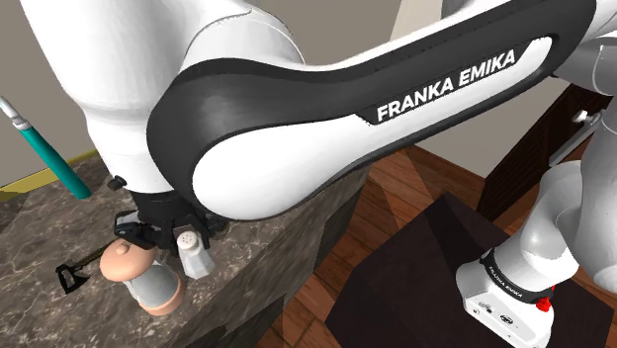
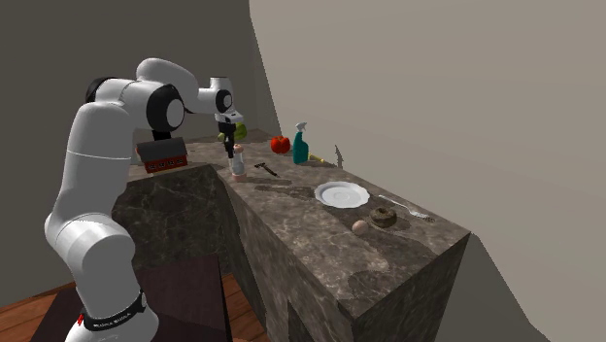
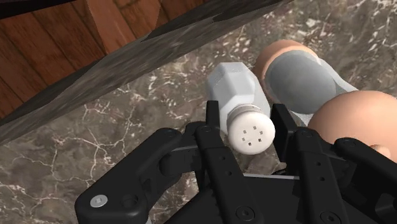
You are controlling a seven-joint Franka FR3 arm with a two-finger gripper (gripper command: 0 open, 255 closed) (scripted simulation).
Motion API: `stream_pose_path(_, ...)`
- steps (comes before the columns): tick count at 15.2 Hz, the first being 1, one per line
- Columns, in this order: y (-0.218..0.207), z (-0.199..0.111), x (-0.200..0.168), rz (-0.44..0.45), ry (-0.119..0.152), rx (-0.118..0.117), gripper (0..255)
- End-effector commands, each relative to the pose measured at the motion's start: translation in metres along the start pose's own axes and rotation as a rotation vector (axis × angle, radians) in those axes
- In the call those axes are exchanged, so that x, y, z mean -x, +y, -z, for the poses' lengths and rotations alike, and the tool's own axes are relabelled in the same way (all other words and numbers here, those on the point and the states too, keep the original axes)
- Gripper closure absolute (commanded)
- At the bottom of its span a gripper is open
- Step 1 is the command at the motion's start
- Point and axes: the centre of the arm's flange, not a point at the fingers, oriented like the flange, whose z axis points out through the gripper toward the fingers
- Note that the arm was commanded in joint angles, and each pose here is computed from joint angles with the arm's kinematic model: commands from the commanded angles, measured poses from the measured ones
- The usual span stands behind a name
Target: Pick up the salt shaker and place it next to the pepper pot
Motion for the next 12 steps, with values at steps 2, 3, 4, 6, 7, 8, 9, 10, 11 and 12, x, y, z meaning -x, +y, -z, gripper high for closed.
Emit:
stream_pose_path(2,0.001,-0.017,0.001,0.000,0.000,-0.001,255)
stream_pose_path(3,0.002,-0.022,0.001,0.000,0.000,-0.001,255)
stream_pose_path(4,0.002,-0.027,0.001,0.000,0.000,-0.001,255)
stream_pose_path(6,0.003,-0.038,0.001,0.000,0.000,-0.001,255)
stream_pose_path(7,0.003,-0.043,0.001,0.000,0.000,-0.001,255)
stream_pose_path(8,0.004,-0.048,0.001,0.000,0.000,-0.001,255)
stream_pose_path(9,0.004,-0.053,0.001,0.000,0.000,-0.001,255)
stream_pose_path(10,0.004,-0.059,0.001,0.000,0.000,-0.001,255)
stream_pose_path(11,0.005,-0.064,0.001,0.000,0.000,-0.001,255)
stream_pose_path(12,0.005,-0.069,0.001,0.000,0.000,-0.001,255)
